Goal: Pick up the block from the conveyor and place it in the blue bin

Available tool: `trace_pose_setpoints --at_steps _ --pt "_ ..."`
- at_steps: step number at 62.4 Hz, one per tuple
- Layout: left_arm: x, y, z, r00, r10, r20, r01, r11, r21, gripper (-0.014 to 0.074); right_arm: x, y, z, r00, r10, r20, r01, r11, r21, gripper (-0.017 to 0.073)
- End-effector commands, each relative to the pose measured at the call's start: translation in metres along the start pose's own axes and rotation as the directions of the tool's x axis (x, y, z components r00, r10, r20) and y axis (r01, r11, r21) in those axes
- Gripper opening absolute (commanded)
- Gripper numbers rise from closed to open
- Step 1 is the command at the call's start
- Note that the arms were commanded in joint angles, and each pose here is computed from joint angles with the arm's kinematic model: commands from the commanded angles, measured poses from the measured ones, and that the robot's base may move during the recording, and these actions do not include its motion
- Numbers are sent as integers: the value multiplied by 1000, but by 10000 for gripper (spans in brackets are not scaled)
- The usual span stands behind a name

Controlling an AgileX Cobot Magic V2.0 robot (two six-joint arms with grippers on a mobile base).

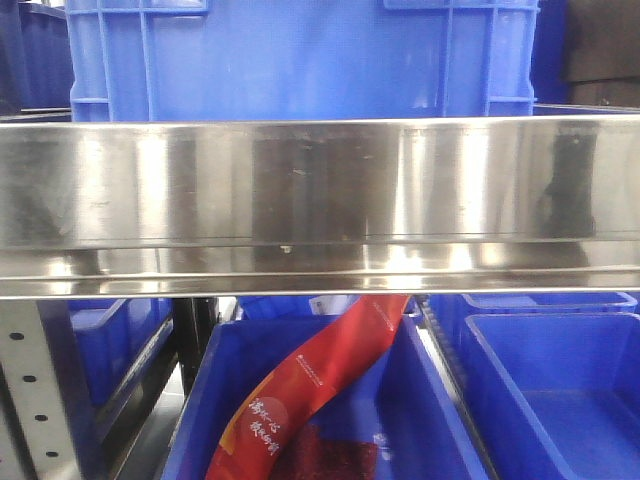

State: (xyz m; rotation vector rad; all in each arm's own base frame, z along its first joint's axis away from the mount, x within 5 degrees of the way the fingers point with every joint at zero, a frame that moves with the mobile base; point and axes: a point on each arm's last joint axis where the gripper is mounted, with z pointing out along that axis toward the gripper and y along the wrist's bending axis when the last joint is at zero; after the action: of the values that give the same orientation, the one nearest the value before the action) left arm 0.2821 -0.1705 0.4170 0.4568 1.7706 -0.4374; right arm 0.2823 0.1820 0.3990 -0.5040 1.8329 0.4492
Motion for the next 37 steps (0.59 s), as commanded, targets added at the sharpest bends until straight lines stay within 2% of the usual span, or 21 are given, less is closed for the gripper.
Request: trace_pose_setpoints --at_steps 1,7,14,18,23,28,32,37 --pt "-7 -1 -2 999 6 53 -6 1000 2 482 -7 -1 -6 1000 -7 30 7 1000 6 568" --pt "-12 -1 -6 996 6 87 -6 1000 2 423 -11 -1 -13 999 -8 48 8 1000 5 568" --pt "-16 -2 -13 995 6 99 -7 1000 3 230 -16 0 -24 998 -9 57 9 1000 3 513" --pt "-16 -2 -14 996 6 94 -7 1000 3 78 -17 0 -26 998 -9 61 9 1000 2 419" --pt "-16 -2 -14 995 9 96 -9 1000 2 -99 -15 0 -25 999 -9 52 9 1000 2 220" --pt "-15 -2 -13 995 12 96 -12 1000 1 -111 -13 0 -23 999 -9 35 9 1000 2 -15" --pt "-15 -2 -13 995 12 96 -12 1000 1 -111 -13 0 -23 999 -9 33 9 1000 1 -169" --pt "-16 -1 -14 995 34 98 -33 999 -6 -111 -16 0 -25 999 -9 54 9 1000 2 -160"
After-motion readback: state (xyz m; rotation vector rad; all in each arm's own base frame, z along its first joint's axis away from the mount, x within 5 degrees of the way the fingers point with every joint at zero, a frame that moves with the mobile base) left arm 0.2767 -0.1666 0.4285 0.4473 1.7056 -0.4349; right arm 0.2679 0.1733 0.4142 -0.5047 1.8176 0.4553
